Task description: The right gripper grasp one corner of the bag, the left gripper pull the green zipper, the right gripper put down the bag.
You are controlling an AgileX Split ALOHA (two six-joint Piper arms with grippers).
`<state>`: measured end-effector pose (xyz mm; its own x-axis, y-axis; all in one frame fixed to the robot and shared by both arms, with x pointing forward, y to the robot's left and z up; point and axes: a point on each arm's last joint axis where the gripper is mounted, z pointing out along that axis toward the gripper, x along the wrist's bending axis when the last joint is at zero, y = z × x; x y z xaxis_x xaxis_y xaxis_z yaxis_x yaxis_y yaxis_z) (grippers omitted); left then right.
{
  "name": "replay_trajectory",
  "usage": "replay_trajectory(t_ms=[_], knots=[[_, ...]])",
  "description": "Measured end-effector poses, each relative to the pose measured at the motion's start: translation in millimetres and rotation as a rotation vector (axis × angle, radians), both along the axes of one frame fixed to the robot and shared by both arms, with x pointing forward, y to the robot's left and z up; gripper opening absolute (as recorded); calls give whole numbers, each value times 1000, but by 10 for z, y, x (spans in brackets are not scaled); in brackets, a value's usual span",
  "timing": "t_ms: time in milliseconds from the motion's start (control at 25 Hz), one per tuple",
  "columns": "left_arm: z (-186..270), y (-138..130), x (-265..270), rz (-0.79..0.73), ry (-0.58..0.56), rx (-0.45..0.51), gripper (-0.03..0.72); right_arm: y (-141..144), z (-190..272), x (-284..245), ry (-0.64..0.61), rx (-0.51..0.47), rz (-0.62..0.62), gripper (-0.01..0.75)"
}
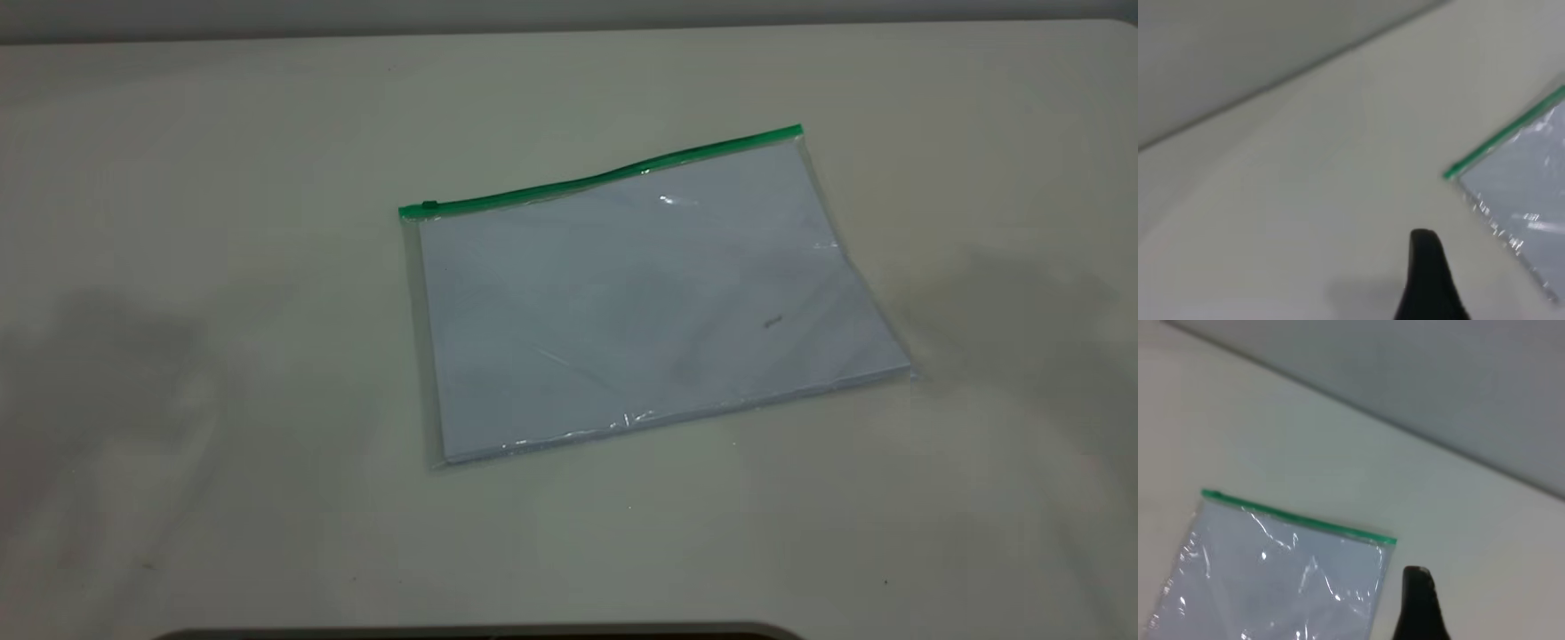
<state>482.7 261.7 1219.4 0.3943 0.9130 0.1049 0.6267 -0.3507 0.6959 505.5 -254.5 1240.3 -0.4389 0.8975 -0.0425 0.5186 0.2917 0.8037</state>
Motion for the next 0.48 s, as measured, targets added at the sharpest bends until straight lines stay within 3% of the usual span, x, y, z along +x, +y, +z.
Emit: replay_trajectory(t_ms=[240, 480], knots=[[262, 70, -674, 35, 4, -43, 577, -38, 300, -807, -62, 31, 7, 586], [354, 159, -1055, 123, -68, -77, 577, 7, -89, -1377, 3, 122, 61, 586]])
